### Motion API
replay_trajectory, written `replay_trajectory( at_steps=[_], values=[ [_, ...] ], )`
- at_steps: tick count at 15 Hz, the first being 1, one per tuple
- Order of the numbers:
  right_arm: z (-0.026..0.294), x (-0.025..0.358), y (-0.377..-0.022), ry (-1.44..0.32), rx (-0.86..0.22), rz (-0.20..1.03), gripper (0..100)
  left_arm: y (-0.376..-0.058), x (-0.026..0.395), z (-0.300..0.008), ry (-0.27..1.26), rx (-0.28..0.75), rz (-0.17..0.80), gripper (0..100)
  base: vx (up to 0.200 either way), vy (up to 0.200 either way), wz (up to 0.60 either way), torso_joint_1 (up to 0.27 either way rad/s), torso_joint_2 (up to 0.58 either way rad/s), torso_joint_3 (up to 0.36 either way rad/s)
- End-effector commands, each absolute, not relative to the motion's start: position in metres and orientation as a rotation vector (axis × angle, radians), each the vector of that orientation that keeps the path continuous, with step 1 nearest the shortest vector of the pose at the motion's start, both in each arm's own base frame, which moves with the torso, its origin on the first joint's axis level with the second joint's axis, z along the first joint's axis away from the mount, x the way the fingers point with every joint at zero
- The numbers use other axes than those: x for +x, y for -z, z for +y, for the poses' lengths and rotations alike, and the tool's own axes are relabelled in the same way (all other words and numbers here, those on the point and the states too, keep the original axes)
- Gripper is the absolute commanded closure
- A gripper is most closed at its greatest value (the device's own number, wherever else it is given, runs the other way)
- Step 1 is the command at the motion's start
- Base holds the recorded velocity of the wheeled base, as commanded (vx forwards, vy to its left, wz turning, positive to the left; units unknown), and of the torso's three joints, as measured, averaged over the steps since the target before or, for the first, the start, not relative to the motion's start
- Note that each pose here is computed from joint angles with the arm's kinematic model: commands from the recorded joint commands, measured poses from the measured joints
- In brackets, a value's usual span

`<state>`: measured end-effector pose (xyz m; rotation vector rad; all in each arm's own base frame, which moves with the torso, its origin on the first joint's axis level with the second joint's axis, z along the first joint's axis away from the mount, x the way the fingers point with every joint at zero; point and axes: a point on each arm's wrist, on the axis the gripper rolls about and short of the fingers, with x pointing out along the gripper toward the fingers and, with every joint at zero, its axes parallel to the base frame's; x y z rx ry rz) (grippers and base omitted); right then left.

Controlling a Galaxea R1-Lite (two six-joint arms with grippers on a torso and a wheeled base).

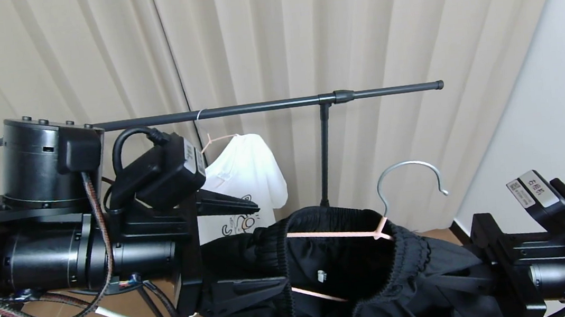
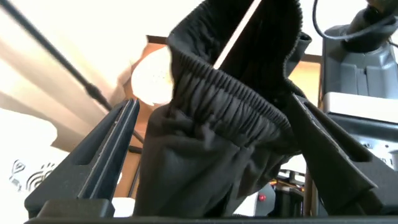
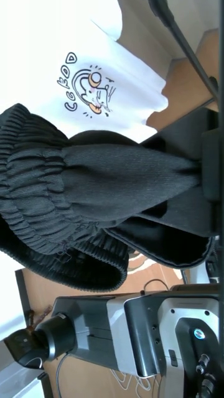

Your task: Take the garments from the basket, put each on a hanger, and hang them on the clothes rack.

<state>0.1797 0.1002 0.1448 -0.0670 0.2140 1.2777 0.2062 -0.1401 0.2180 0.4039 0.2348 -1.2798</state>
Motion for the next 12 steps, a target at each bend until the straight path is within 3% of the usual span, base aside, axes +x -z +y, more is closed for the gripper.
replay_trajectory(
  at_steps=[1,12],
  values=[
    [0.1,0.177,-0.146,-1.282,-0.069,0.208,100,-0.209,0.211,-0.146,1.301,0.409,0.266,0,0.0,0.0,0.0,0.0,0.0,0.0],
    [0.097,0.167,-0.154,-1.316,-0.074,0.16,100,-0.198,0.214,-0.156,1.376,0.425,0.268,0,0.0,0.0,0.0,0.0,0.0,0.0]
  ],
)
